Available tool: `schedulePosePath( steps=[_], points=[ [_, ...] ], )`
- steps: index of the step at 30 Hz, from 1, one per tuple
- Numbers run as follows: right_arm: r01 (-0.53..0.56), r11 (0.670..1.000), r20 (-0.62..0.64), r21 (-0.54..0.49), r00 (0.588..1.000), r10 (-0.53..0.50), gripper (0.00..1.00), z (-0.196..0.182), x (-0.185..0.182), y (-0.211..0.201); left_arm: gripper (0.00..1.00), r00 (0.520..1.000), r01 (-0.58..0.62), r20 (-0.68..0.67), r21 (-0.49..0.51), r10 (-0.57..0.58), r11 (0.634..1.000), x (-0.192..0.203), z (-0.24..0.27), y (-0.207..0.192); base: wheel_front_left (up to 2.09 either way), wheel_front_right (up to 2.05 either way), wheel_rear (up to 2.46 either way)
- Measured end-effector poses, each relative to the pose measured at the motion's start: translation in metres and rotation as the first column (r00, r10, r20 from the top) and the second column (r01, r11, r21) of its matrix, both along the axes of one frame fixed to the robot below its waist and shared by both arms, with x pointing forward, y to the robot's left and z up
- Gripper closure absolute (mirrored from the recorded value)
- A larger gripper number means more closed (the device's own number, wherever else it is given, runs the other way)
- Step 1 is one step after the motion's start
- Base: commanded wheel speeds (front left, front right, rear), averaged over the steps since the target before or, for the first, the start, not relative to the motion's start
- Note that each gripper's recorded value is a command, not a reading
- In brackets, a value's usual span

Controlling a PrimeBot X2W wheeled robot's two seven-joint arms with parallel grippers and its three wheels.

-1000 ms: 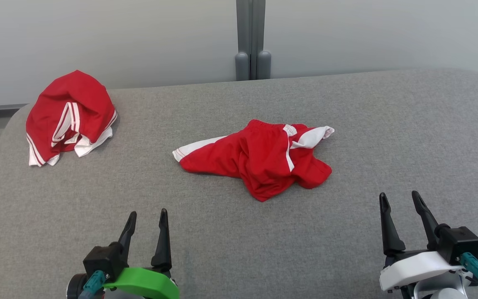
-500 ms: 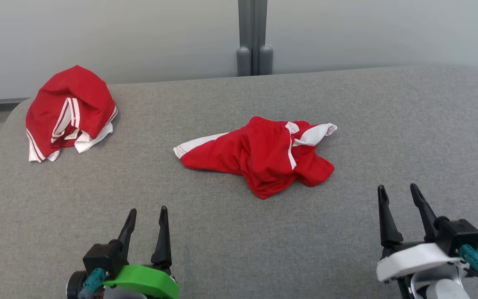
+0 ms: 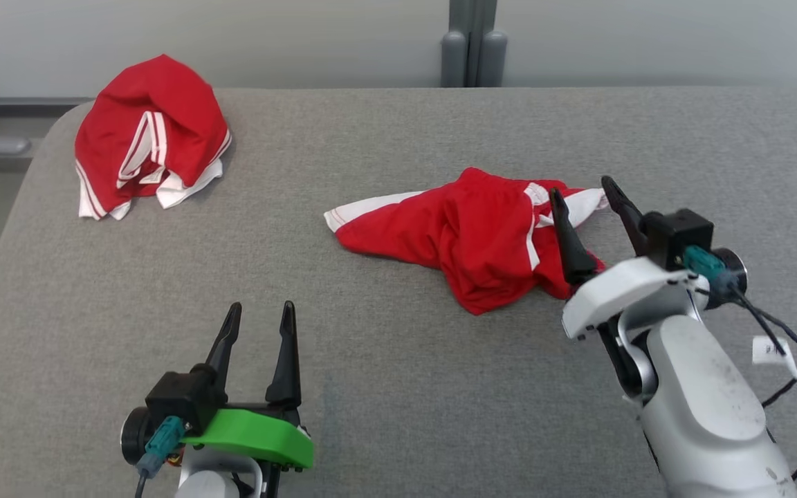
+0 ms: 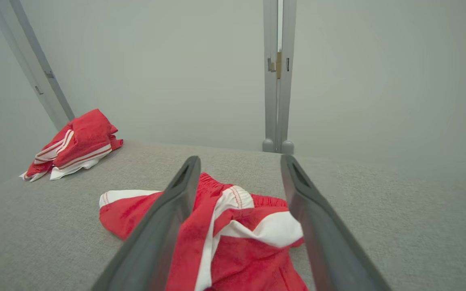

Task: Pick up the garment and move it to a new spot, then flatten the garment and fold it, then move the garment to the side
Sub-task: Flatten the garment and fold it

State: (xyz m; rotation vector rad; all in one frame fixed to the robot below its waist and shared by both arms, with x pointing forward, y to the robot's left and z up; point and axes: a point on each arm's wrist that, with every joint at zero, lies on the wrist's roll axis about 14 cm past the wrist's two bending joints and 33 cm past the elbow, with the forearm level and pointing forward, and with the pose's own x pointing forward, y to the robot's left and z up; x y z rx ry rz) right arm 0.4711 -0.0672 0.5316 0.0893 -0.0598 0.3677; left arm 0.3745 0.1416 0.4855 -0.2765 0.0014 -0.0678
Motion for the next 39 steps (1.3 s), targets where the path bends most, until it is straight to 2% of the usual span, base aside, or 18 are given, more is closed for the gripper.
schedulePosePath(
  steps=[3,8,9,11,12,13,14,19,22,25,28,32,34,39],
  points=[
    [-0.036,0.999,-0.099,-0.032,0.995,0.033,0.0,-0.018,0.014,0.014,0.0,1.0,-0.023,-0.001,-0.007,0.023,1.0,-0.001,0.0,0.007,0.0,0.0,0.0],
    [-0.11,0.99,-0.26,-0.093,0.962,0.083,0.0,-0.055,0.025,0.037,0.0,0.998,-0.068,-0.016,-0.014,0.068,0.998,-0.005,-0.003,0.019,0.0,0.0,0.0],
    [-0.121,0.988,-0.272,-0.096,0.958,0.091,0.04,-0.059,0.025,0.041,0.0,0.997,-0.074,-0.018,-0.013,0.074,0.997,-0.006,-0.003,0.021,0.0,0.0,0.0],
    [-0.143,0.985,-0.304,-0.093,0.946,0.109,0.54,-0.067,0.025,0.049,0.0,0.996,-0.092,-0.024,-0.013,0.091,0.996,-0.008,-0.005,0.026,0.0,0.0,0.0],
    [-0.164,0.981,-0.333,-0.102,0.935,0.121,0.72,-0.075,0.023,0.055,0.0,0.994,-0.105,-0.027,-0.011,0.105,0.994,-0.01,-0.005,0.029,0.0,0.0,0.0],
    [-0.17,0.98,-0.339,-0.104,0.933,0.126,0.84,-0.076,0.022,0.057,0.0,0.994,-0.109,-0.027,-0.012,0.108,0.994,-0.011,-0.005,0.03,0.0,0.0,0.0],
    [-0.176,0.978,-0.339,-0.108,0.932,0.13,1.0,-0.076,0.021,0.059,0.0,0.994,-0.11,-0.026,-0.012,0.11,0.994,-0.011,-0.005,0.03,0.0,0.0,0.0],
    [-0.207,0.971,-0.281,-0.123,0.945,0.166,1.0,-0.061,0.018,0.07,0.0,0.994,-0.104,-0.014,-0.014,0.104,0.994,-0.013,-0.001,0.028,0.0,0.0,0.0],
    [-0.249,0.961,-0.218,-0.119,0.951,0.219,1.0,-0.044,0.011,0.085,0.0,0.995,-0.097,-0.008,-0.012,0.097,0.995,-0.013,0.001,0.026,0.0,0.0,0.0],
    [-0.323,0.94,-0.18,-0.109,0.936,0.301,1.0,-0.032,-0.004,0.108,0.0,0.996,-0.09,-0.006,-0.012,0.09,0.996,-0.014,0.001,0.024,0.0,0.0,0.0],
    [-0.427,0.898,-0.182,-0.103,0.896,0.405,1.0,-0.032,-0.03,0.138,0.0,0.996,-0.086,-0.005,-0.013,0.086,0.996,-0.013,0.001,0.023,0.0,0.0,0.0],
    [-0.558,0.824,-0.238,-0.092,0.816,0.526,1.0,-0.046,-0.069,0.171,0.0,0.996,-0.086,-0.011,-0.013,0.086,0.996,-0.014,-0.001,0.023,0.0,0.0,0.0],
    [-0.603,0.791,-0.273,-0.102,0.782,0.561,1.0,-0.056,-0.083,0.181,0.0,0.996,-0.091,-0.016,-0.014,0.091,0.996,-0.014,-0.002,0.025,0.0,0.0,0.0],
    [-0.65,0.749,-0.342,-0.132,0.739,0.58,1.0,-0.083,-0.094,0.187,0.0,0.995,-0.099,-0.025,-0.016,0.099,0.995,-0.013,-0.005,0.027,0.0,0.0,0.0]
  ],
)
